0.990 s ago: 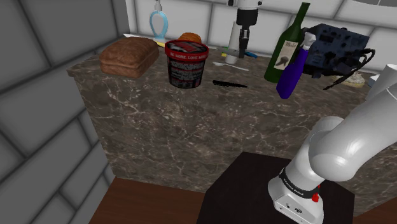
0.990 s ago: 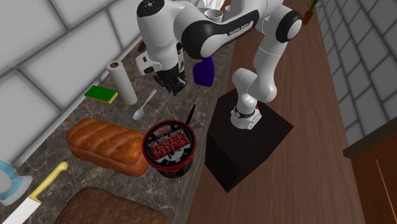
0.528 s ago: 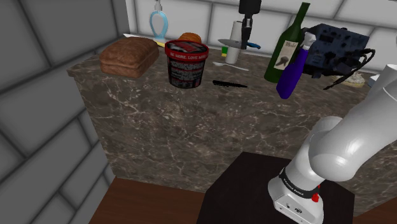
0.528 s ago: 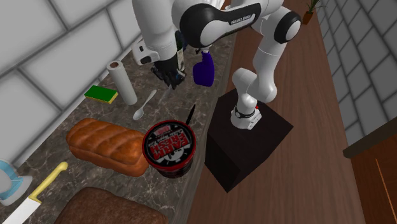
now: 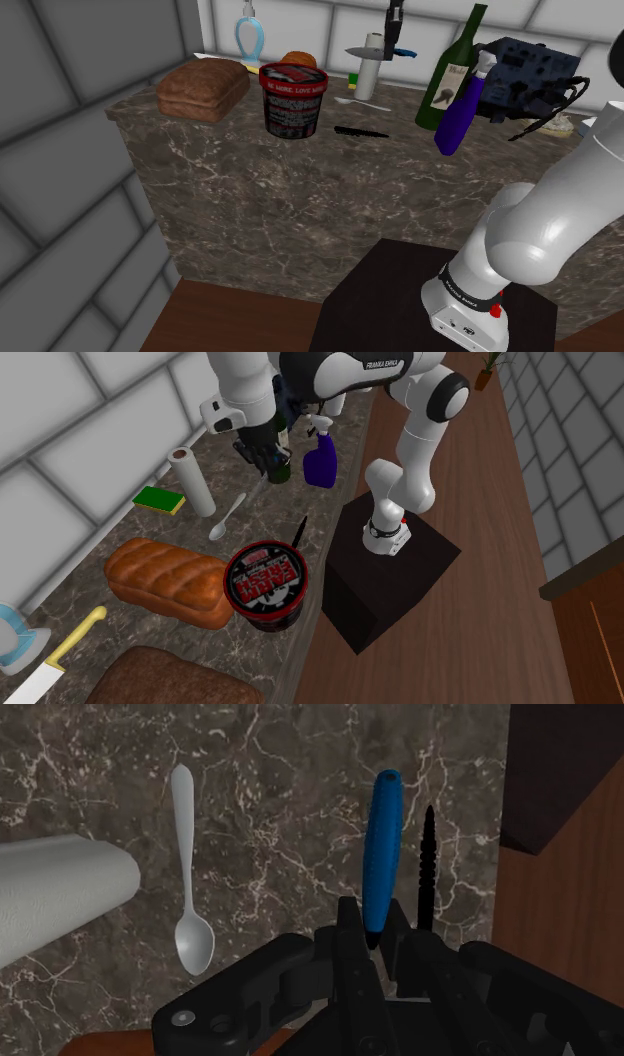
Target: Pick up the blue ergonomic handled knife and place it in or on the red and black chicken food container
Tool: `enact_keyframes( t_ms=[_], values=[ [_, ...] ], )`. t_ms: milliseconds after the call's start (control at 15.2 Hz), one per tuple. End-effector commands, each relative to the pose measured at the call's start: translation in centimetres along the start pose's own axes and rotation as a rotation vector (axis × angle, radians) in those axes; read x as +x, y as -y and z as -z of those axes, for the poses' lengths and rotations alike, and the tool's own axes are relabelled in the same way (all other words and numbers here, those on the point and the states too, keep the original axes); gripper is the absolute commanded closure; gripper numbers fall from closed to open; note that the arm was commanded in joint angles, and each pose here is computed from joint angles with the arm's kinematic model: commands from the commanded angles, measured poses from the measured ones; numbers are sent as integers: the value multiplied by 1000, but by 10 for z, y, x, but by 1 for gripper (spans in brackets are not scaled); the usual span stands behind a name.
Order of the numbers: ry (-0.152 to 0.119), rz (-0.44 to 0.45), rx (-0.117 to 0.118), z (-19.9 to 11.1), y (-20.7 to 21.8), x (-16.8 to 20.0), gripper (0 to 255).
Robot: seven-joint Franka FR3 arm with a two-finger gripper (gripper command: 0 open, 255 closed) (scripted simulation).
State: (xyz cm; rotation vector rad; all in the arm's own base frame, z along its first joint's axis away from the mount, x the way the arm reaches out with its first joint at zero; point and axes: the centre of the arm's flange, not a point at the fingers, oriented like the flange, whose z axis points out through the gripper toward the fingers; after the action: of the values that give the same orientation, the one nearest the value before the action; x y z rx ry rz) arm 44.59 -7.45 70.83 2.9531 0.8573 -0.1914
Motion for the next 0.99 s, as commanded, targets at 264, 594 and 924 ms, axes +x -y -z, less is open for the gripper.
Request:
enact_keyframes(
  t_ms=[264, 594, 924],
  values=[
    [0, 0, 0, 26, -1, -5, 255],
    [0, 0, 0, 33, 28, 54, 255],
    [0, 0, 0, 41, 57, 113, 255]
  ],
)
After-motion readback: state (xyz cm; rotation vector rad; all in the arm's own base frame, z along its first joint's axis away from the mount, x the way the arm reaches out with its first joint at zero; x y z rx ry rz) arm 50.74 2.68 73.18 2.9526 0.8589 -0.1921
